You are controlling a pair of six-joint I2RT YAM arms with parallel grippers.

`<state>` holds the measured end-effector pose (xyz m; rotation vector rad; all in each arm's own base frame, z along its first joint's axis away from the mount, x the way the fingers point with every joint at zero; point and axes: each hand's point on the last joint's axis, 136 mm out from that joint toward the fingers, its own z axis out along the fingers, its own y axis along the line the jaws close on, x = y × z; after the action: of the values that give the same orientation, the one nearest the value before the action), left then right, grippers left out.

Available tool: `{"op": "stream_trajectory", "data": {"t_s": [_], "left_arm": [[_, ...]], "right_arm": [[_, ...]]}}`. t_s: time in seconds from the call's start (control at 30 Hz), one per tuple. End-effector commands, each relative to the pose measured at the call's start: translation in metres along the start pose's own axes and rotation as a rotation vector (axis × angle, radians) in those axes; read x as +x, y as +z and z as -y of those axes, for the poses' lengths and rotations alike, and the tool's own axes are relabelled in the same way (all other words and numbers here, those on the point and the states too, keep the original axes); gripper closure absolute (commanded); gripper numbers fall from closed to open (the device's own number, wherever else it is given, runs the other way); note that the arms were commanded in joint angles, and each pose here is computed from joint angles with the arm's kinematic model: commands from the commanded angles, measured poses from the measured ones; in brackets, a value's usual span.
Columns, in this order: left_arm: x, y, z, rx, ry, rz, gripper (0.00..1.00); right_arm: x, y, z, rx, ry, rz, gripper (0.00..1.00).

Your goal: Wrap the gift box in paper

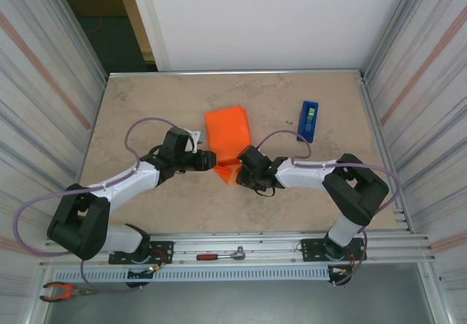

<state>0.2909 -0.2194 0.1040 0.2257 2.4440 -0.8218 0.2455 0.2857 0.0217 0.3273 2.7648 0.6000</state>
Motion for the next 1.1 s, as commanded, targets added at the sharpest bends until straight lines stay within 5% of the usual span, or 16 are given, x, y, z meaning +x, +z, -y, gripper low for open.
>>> {"op": "stream_trajectory", "data": {"t_s": [0.0,0.47,1.07], "left_arm": [[-0.008,-0.005,0.005,0.022,0.011,0.019,0.54],[-0.006,-0.003,0.006,0.034,0.008,0.011,0.54],[0.000,-0.006,0.005,0.036,-0.002,0.002,0.54]], "right_arm": [[-0.003,0.006,0.003,0.044,-0.004,0.021,0.74],[-0.004,0.005,0.004,0.050,-0.001,0.022,1.00],[-0.020,-0.018,-0.005,-0.005,0.010,0.081,1.00]]}}
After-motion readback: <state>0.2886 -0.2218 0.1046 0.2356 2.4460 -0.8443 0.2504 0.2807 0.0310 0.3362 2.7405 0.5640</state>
